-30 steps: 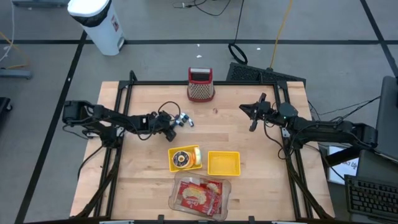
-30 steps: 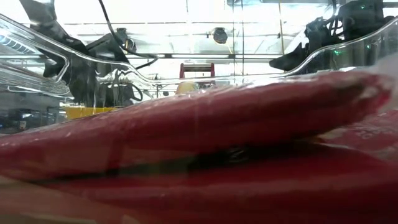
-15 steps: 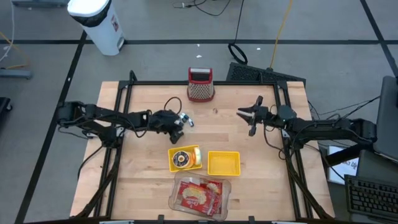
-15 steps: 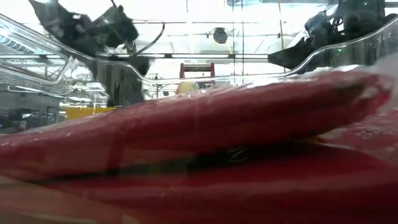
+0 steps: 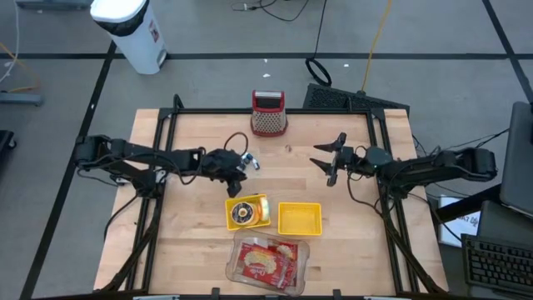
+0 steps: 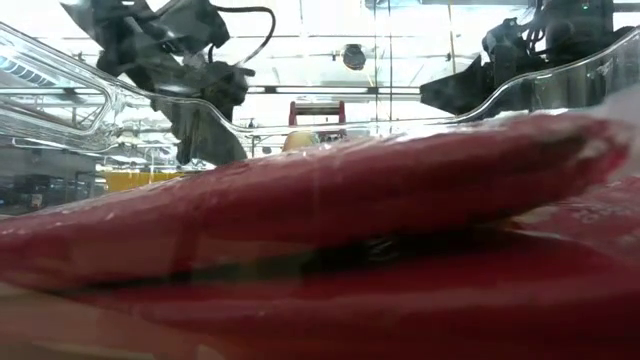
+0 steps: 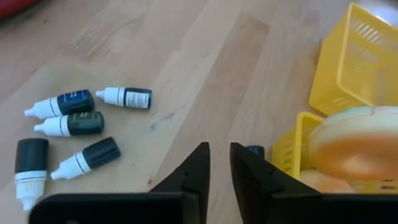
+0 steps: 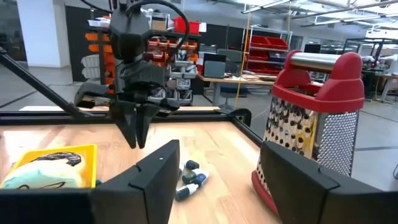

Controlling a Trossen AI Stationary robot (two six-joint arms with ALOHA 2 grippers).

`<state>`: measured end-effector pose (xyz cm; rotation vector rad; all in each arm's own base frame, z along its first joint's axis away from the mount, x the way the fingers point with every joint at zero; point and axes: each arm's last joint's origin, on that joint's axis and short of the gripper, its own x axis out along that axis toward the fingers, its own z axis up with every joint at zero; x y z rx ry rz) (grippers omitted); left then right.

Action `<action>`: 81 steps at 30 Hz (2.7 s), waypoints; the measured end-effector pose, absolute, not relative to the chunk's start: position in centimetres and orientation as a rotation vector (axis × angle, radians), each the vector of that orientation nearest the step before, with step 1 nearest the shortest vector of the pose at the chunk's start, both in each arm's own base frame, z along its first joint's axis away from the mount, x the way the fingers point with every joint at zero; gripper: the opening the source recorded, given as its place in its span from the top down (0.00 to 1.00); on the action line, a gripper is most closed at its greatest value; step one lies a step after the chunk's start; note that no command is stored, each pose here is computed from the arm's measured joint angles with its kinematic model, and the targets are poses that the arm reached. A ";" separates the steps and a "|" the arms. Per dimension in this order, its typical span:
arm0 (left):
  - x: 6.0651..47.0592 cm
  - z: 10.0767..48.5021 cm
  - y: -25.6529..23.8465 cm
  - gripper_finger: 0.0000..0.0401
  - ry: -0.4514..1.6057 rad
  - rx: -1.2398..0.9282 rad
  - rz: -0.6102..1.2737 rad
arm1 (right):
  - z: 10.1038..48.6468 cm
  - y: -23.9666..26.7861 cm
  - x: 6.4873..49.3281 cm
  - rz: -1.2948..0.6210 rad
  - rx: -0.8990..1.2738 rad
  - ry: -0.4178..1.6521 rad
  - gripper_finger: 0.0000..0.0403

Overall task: Pick & Place Food Item
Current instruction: Put the large blue food coloring bottle into the right yellow bin

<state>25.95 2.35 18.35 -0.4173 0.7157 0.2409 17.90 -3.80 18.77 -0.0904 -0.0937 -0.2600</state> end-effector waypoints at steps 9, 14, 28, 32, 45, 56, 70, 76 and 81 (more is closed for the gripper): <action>25.9 18.2 2.1 0.79 0.732 -0.433 0.247 | 18.8 -3.8 17.9 -0.259 -0.078 -0.105 0.49; 25.7 17.0 0.6 0.77 0.861 -0.417 0.125 | 18.8 -3.8 17.9 -0.257 -0.074 -0.106 0.49; 27.7 11.6 -1.1 0.44 0.993 -0.392 0.074 | 18.9 -3.8 17.9 -0.259 -0.099 -0.110 0.49; 28.0 11.7 -1.1 0.44 0.964 -0.368 0.081 | 18.9 -3.8 17.9 -0.259 -0.099 -0.109 0.49; 28.5 11.8 -0.1 0.44 0.884 -0.298 0.169 | 18.9 -3.8 17.9 -0.258 -0.101 -0.109 0.50; 28.3 11.7 0.4 0.74 0.904 -0.296 0.202 | 18.9 -3.8 17.9 -0.258 -0.100 -0.109 0.50; 29.5 17.7 2.6 0.87 0.807 -0.294 0.155 | 20.8 -4.0 22.3 -0.180 -0.236 0.166 0.50; 31.4 22.2 3.0 0.93 0.664 -0.389 -0.036 | 21.0 -3.3 25.7 -0.100 -0.507 0.197 0.50; 32.5 25.2 3.1 0.95 0.572 -0.425 -0.134 | 20.1 -1.8 28.4 0.005 -0.661 0.206 0.50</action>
